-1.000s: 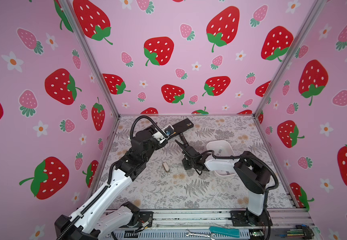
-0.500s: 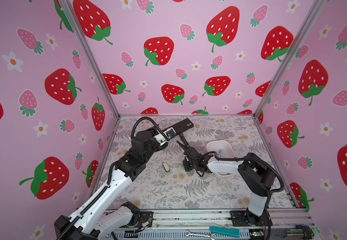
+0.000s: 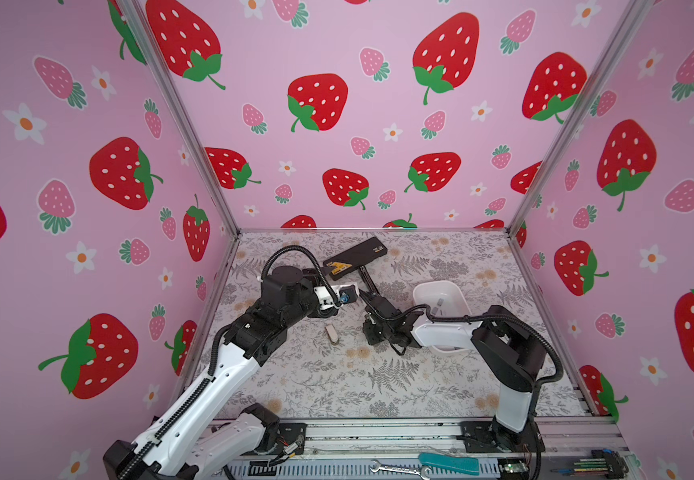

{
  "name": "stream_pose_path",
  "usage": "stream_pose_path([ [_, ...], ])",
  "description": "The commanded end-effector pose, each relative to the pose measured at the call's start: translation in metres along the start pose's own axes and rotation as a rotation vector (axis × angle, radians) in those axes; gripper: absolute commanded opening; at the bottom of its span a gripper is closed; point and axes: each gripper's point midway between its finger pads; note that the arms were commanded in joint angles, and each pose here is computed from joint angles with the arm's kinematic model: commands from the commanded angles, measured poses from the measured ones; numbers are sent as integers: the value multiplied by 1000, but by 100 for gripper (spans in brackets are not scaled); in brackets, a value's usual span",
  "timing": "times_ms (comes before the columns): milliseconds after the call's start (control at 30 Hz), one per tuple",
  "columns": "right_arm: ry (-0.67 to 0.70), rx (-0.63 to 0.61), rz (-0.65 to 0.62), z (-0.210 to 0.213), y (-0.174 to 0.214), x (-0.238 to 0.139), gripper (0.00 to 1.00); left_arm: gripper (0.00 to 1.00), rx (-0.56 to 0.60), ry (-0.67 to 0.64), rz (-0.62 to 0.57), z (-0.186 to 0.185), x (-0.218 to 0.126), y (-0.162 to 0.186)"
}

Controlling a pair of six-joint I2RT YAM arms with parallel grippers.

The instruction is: Load the staples into the stapler

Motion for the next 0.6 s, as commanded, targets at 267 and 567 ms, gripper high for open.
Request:
stream_pose_path([
  [267, -34, -9, -116, 8, -28, -35, 67, 72, 229, 335, -29, -82, 7, 18],
  [567, -19, 22, -318, -12, -66, -96, 67, 75, 311, 511, 33, -122, 22, 44],
])
Point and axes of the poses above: each gripper's point midway between its finger pads, its own x axis out along the fingers, its own z axis along the line the jaws close on, y = z × x, and after that the axes turned 3 degrees about x, right-handed
